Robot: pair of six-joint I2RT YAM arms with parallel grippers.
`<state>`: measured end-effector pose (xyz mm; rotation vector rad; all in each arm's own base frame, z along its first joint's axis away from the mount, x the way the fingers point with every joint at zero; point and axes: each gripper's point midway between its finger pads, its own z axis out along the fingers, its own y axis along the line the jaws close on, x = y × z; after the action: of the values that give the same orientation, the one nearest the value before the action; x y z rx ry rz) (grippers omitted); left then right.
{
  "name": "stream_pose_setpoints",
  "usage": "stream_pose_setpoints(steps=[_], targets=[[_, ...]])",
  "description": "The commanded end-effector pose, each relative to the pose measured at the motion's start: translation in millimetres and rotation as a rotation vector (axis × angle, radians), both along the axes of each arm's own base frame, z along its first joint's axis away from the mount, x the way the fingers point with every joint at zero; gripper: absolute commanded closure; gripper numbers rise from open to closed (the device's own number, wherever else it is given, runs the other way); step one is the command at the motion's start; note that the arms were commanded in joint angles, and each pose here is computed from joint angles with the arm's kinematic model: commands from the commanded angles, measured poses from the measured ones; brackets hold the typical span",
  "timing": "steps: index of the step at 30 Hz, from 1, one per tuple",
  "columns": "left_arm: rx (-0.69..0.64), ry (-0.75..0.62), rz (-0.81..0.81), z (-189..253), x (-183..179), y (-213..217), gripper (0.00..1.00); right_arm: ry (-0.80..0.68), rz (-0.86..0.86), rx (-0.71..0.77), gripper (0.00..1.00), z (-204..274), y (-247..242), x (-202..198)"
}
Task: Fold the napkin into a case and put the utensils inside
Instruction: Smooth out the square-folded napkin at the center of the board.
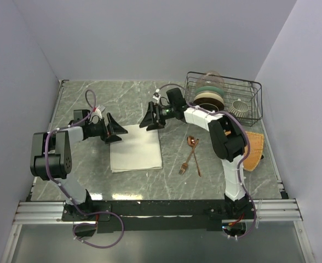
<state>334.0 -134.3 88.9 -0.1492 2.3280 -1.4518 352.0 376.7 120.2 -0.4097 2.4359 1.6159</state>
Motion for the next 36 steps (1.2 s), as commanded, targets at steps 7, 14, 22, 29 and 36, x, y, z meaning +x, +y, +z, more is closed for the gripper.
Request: stream_pose_setpoints(steps=[7, 14, 22, 29, 36], targets=[[0.102, -0.106, -0.037, 14, -12, 14, 0.01, 0.055, -0.147, -0.103, 0.64, -86, -1, 50], [0.353, -0.370, -0.169, 43, -14, 38, 0.01, -0.066, -0.015, -0.056, 0.59, -28, -3, 34], [0.599, -0.689, -0.447, 65, -38, 56, 0.01, -0.166, 0.145, -0.032, 0.60, 48, -3, -71], [0.480, -0.647, -0.411, 68, -40, 39, 0.01, 0.086, 0.184, -0.044, 0.54, -14, -12, -150], [0.465, -0.613, -0.400, 58, -50, 38, 0.01, 0.270, 0.095, -0.130, 0.39, -78, -19, -148]])
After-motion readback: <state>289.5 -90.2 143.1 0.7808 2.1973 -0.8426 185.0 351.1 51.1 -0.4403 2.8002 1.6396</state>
